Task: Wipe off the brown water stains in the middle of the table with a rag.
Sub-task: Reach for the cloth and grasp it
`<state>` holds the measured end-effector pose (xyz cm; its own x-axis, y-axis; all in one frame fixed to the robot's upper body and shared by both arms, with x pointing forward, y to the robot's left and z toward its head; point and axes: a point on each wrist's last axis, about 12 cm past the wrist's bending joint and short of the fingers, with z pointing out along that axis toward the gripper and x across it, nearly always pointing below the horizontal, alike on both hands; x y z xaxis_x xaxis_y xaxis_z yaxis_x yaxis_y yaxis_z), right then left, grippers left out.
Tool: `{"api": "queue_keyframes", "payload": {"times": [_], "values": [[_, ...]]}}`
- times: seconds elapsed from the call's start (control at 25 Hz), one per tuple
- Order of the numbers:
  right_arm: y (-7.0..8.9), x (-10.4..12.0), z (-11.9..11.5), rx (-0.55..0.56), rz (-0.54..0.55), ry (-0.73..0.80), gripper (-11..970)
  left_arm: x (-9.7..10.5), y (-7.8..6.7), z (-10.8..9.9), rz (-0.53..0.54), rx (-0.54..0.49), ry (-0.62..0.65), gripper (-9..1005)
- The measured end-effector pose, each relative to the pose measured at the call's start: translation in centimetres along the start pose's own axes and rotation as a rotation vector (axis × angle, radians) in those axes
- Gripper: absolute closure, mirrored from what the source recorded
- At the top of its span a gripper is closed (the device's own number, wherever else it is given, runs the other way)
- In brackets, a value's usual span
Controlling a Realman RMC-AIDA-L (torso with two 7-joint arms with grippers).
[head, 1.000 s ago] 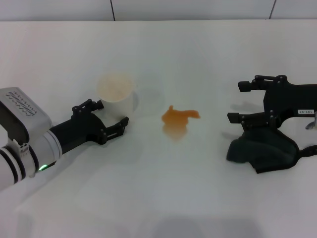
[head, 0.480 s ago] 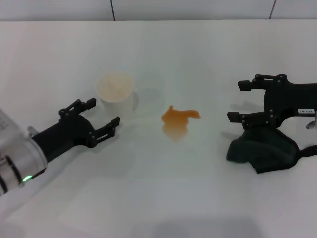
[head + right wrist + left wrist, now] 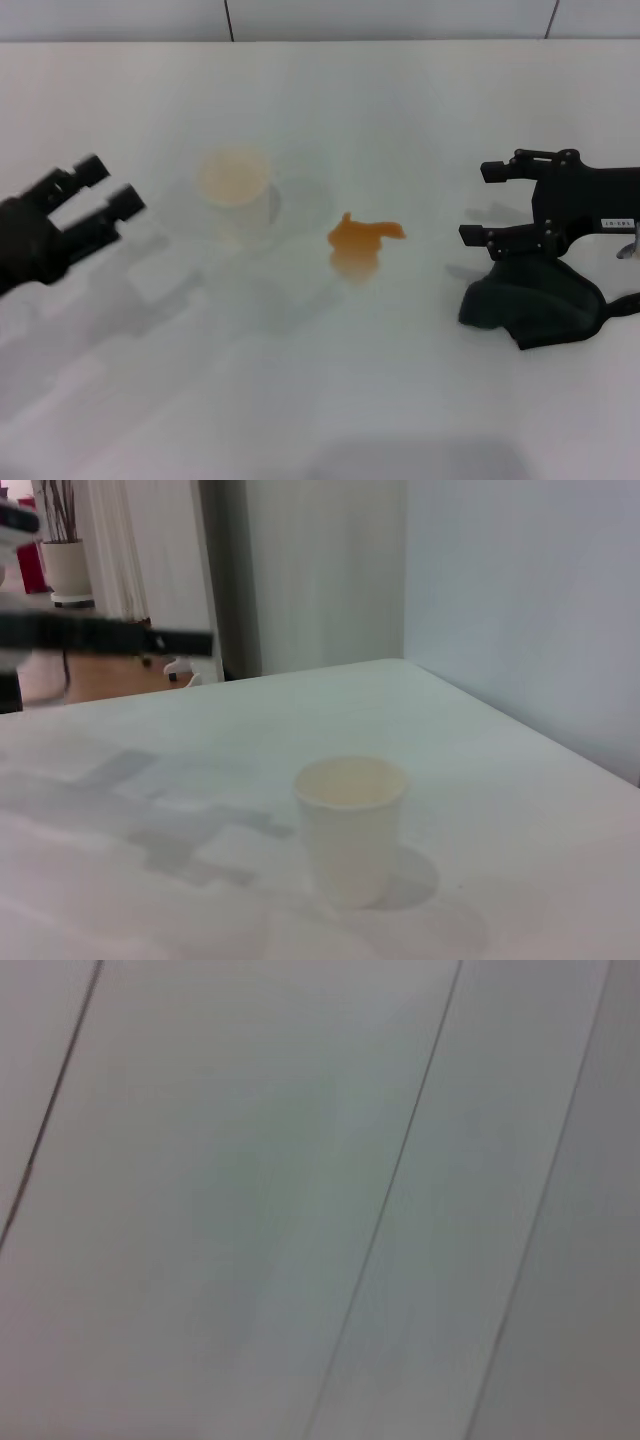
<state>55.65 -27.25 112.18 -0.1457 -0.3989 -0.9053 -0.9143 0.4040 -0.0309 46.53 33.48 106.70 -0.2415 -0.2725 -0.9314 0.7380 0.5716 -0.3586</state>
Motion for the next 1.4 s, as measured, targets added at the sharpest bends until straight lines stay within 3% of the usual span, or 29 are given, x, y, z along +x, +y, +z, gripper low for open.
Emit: {"api": "queue_keyframes", "payload": {"times": [0.16, 0.24, 0.4, 0.64, 0.84, 1.08, 1.4], "values": [[-0.1, -0.1, 0.0, 0.000, -0.004, -0.001, 90, -4.7, 2.2, 0.7, -0.158, 0.022, 0.133, 159], [-0.1, -0.1, 0.1, 0.001, -0.003, -0.001, 90, -7.0, 3.2, 1.9, -0.184, 0.036, 0.222, 160], [-0.1, 0.1, 0.1, 0.010, 0.002, 0.001, 90, -10.8, 4.4, 5.2, -0.138, 0.078, 0.383, 162], [0.0, 0.2, 0.2, 0.006, 0.008, 0.004, 90, -14.4, 4.1, 10.4, -0.034, 0.114, 0.643, 163], [0.0, 0.3, 0.3, 0.002, 0.010, 0.006, 90, -15.8, 3.1, 13.6, 0.097, 0.112, 0.810, 163], [0.0, 0.1, 0.5, -0.009, 0.005, 0.004, 90, -15.6, 2.0, 15.4, 0.282, 0.075, 0.937, 164], [0.4, -0.5, 0.5, -0.040, -0.009, 0.006, 90, -15.0, 2.0, 16.2, 0.301, 0.085, 0.940, 163]]}}
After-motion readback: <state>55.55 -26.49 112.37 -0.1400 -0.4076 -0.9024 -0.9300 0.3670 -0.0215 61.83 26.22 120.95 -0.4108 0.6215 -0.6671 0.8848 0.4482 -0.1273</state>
